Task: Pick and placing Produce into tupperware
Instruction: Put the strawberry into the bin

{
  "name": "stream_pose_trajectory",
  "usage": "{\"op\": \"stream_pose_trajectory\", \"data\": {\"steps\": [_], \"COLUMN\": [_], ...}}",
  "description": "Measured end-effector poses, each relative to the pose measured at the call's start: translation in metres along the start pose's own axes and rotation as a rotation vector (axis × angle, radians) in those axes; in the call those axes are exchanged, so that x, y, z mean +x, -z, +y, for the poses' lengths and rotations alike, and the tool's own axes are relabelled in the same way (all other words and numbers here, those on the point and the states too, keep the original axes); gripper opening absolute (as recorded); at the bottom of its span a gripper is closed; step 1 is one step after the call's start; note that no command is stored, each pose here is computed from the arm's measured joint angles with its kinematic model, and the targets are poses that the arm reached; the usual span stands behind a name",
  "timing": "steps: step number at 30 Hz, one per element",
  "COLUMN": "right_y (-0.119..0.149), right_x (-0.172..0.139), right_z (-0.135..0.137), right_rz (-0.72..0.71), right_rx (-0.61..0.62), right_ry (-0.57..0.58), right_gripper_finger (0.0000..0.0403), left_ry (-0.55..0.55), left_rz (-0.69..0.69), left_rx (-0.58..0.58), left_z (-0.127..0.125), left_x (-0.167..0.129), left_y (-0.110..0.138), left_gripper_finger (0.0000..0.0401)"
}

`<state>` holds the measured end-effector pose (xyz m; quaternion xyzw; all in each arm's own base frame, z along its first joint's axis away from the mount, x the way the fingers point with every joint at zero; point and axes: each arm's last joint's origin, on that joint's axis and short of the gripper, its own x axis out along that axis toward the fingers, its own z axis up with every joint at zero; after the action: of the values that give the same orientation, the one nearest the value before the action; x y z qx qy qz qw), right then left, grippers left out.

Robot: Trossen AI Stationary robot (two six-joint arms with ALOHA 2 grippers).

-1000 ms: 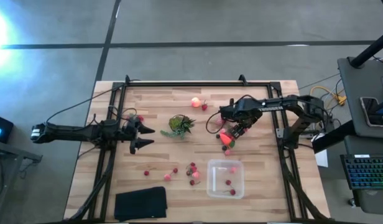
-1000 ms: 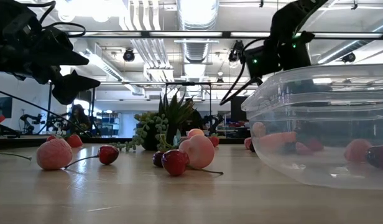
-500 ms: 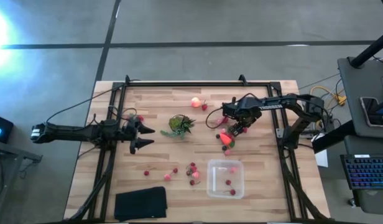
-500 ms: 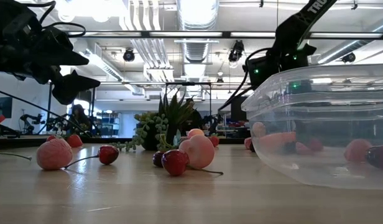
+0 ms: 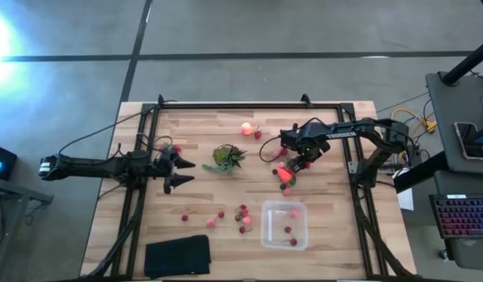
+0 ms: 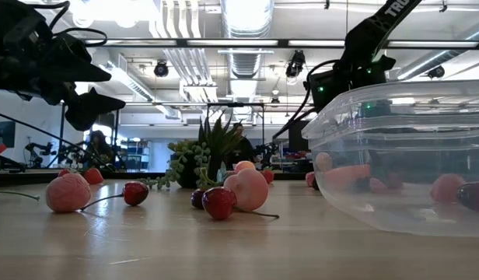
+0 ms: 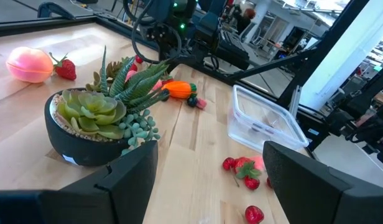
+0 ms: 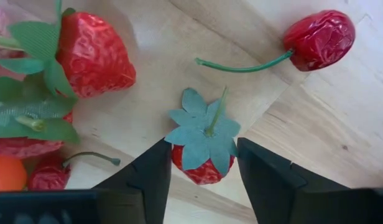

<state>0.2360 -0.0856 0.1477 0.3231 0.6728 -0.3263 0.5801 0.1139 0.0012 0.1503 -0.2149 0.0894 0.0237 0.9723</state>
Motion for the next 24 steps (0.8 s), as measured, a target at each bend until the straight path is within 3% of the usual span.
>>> {"op": "stream_pose_trajectory", "data": {"steps": [7, 14, 19, 24], "right_y": [0.001, 0.004, 0.017, 0.048], "right_x": [-0.001, -0.014, -0.051, -0.1], "right_z": [0.001, 0.0, 0.005, 0.029], "right_rz": [0.018, -0.016, -0.048, -0.02], "right_rx": [0.006, 0.032, 0.034, -0.06], "right_ry": [-0.03, -0.061, -0.119, -0.324], "right_gripper_finger": [0.0143, 0.0146, 0.0145, 0.0149], "left_ry": [0.0, 0.0, 0.0, 0.0], "left_rz": [0.0, 0.0, 0.0, 0.0], "left_rx": [0.0, 0.0, 0.0, 0.0], "left_z": [0.0, 0.0, 0.0, 0.0], "left_x": [0.0, 0.0, 0.0, 0.0], "left_y": [0.0, 0.0, 0.0, 0.0], "left_gripper_finger": [0.0277, 0.0277, 0.0277, 0.0277]}}
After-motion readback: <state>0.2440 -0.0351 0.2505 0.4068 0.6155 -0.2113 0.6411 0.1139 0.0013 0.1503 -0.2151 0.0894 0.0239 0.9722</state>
